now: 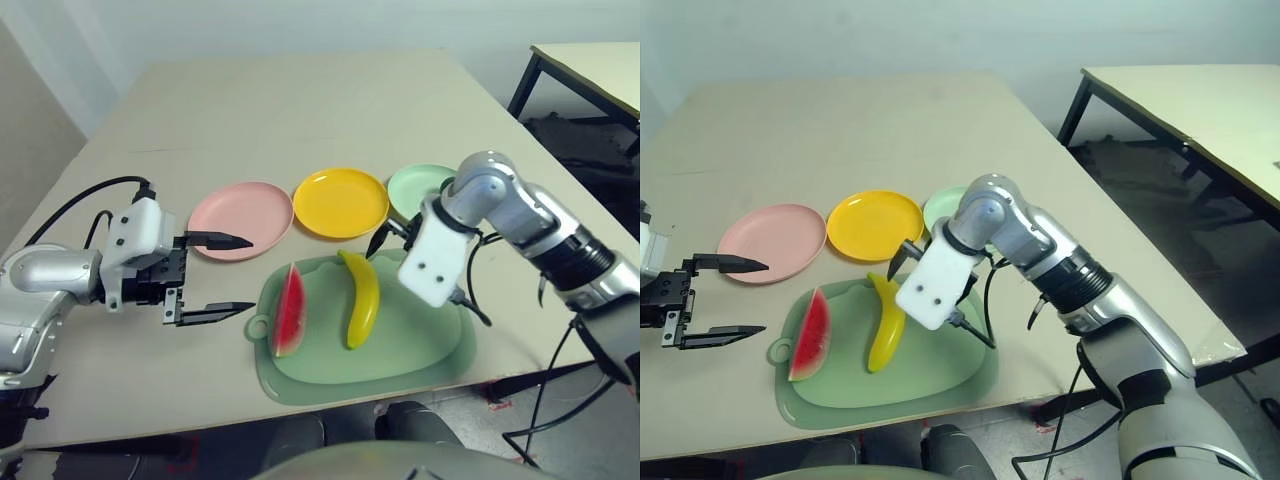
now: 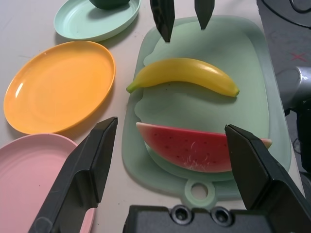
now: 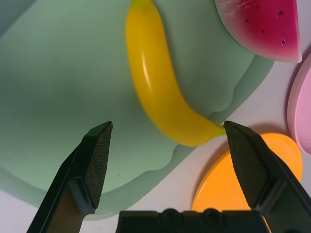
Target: Place the fruits into color-matched plates.
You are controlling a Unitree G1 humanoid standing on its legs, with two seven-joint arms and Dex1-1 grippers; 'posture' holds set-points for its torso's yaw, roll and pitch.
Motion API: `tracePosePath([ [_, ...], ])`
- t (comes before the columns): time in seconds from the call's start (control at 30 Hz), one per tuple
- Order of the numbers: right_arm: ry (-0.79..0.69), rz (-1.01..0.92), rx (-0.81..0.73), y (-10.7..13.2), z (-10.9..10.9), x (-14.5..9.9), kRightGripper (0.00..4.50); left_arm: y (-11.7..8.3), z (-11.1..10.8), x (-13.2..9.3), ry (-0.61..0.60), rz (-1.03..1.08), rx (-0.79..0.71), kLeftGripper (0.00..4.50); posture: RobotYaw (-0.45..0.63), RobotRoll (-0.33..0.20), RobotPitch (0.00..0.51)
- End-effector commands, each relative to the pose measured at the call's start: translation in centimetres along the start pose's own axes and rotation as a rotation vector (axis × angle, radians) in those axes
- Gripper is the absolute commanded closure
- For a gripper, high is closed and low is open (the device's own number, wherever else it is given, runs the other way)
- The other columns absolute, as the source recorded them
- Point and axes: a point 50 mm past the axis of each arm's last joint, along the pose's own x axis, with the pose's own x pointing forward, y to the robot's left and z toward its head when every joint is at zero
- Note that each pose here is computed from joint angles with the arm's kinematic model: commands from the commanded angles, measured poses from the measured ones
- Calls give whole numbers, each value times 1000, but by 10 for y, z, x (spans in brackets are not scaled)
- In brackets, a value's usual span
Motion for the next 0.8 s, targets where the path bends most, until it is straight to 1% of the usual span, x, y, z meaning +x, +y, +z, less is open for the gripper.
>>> tracePosePath([
  [0.03, 14, 23, 10, 0, -3, 12, 19, -1, 1, 4, 3, 6, 1, 0, 36, 0, 0],
  [0.17, 28, 23, 12, -8, -5, 23, 19, -1, 3, 5, 0, 6, -3, 0, 34, 0, 0],
  [0.23, 25, 43, 16, -8, -5, 29, 19, -1, 3, 5, 1, 7, -2, 0, 38, 0, 1],
  [0.47, 40, 109, 36, 5, -11, 49, 19, -1, 5, 7, -3, 9, 6, 0, 52, 0, 0],
  [0.73, 47, 182, 98, 20, -18, 57, 19, -2, 6, 7, -11, 30, 15, 0, 64, 0, 1],
  [0.8, 41, 197, 121, 24, -19, 58, 308, -3, 6, 7, -11, 30, 15, 0, 64, 0, 2],
])
